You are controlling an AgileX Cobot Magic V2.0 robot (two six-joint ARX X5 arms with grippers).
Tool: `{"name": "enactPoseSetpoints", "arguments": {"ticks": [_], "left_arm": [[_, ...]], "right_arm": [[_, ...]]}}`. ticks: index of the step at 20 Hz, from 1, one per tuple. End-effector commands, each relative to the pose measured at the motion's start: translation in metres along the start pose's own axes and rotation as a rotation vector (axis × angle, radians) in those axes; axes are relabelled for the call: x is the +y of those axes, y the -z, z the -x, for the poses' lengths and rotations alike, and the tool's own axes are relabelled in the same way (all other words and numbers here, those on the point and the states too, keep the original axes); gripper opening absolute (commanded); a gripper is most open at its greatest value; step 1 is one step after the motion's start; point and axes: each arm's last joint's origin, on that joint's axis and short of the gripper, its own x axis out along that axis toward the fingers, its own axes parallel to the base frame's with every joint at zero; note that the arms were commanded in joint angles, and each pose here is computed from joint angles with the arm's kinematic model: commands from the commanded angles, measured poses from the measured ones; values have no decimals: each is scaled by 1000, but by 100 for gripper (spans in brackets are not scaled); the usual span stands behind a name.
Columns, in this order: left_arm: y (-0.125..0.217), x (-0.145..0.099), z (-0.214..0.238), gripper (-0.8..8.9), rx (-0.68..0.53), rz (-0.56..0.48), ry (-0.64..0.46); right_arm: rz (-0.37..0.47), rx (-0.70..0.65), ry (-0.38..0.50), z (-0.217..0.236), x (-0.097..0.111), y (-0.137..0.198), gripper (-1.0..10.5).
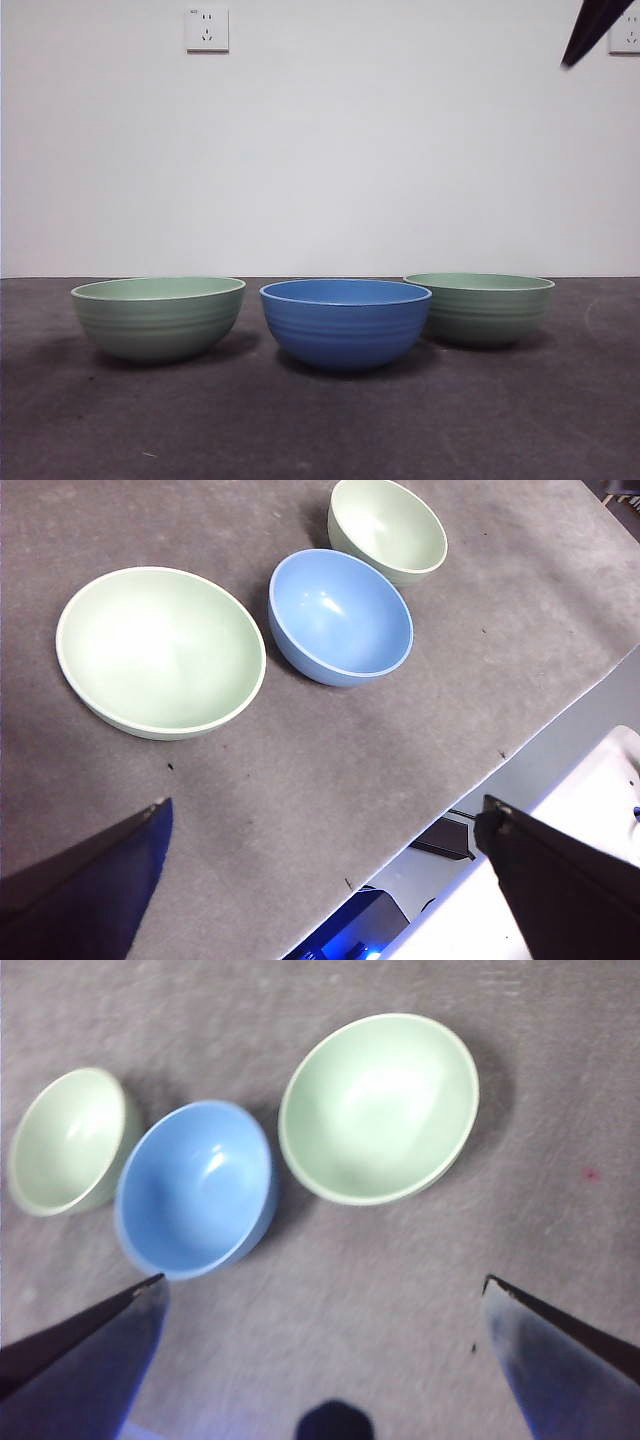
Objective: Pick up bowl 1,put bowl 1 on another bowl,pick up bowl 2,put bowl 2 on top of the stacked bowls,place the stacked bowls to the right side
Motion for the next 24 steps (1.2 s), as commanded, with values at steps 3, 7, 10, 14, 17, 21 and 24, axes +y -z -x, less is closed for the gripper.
{"name": "enactPoseSetpoints", "arguments": {"ticks": [3, 7, 10, 14, 17, 21, 24], "left_arm": [[-1, -1, 1, 598, -5, -3, 3], [-1, -1, 1, 598, -5, -3, 3], [-1, -1, 1, 598, -5, -3, 3], [-1, -1, 1, 598, -5, -3, 2], [-1, -1, 1, 598, -6, -3, 2], [-1, -1, 1, 598, -6, -3, 2], [-1, -1, 1, 598, -8, -5, 1]], "right_arm": [[-66, 35, 65, -34, -15, -13, 598], [-96, 59, 69, -62, -26, -21, 594], [-116, 63, 70, -82, -34, -25, 594], [-143, 65, 73, -105, -44, -28, 590], [-163, 77, 98, -125, -53, -28, 491], [-184, 123, 100, -149, -61, -23, 490], [-180, 140, 97, -164, -63, -21, 378]]}}
